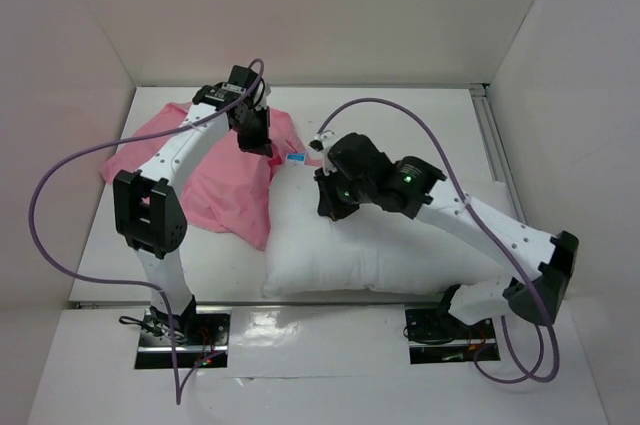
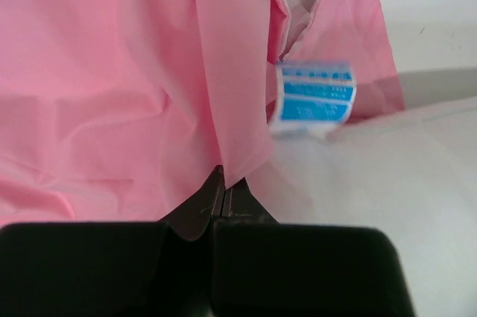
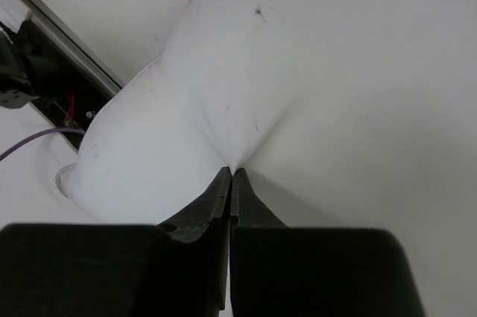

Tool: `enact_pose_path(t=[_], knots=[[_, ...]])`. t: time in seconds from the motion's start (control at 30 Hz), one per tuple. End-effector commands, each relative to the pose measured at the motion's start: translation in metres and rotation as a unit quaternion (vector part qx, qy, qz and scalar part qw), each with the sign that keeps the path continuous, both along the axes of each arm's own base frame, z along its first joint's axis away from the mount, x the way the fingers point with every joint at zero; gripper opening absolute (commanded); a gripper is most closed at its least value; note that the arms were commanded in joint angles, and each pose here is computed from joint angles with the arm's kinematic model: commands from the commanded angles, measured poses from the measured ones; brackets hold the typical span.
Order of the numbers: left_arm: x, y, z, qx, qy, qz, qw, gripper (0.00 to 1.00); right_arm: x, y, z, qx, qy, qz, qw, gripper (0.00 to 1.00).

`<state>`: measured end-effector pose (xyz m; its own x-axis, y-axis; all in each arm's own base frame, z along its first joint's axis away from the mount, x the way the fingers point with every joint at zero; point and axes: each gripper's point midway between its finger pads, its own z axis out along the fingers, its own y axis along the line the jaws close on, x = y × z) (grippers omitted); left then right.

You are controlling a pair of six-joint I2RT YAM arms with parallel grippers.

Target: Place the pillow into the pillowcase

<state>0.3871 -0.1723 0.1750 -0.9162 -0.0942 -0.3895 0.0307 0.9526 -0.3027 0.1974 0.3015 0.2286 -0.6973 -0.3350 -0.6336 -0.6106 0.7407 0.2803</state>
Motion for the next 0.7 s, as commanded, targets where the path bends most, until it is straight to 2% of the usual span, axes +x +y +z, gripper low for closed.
enact_pose_path(t=[0.0,0.13,0.33,0.5,0.67], knots=[[0.023,-0.006,0.004,-0.002,-0.022,-0.008,1.000,0.00,-0.023,-0.024,0.024,0.017,0.000,-0.003,1.000,0.00],[0.034,-0.011,0.002,-0.005,-0.023,-0.003,1.000,0.00,-0.045,-0.023,0.018,0.022,0.033,0.028,0.999,0.00],[0.047,-0.017,0.003,-0.029,-0.022,0.006,0.999,0.00,-0.077,-0.024,-0.016,-0.025,0.085,0.068,0.994,0.00],[0.035,-0.017,0.004,-0.036,-0.014,-0.004,0.999,0.00,-0.050,-0.021,-0.011,-0.039,0.036,0.034,0.998,0.00],[0.005,-0.007,0.004,-0.028,-0.006,-0.013,1.000,0.00,-0.023,-0.015,-0.023,-0.067,0.028,0.020,0.997,0.00]])
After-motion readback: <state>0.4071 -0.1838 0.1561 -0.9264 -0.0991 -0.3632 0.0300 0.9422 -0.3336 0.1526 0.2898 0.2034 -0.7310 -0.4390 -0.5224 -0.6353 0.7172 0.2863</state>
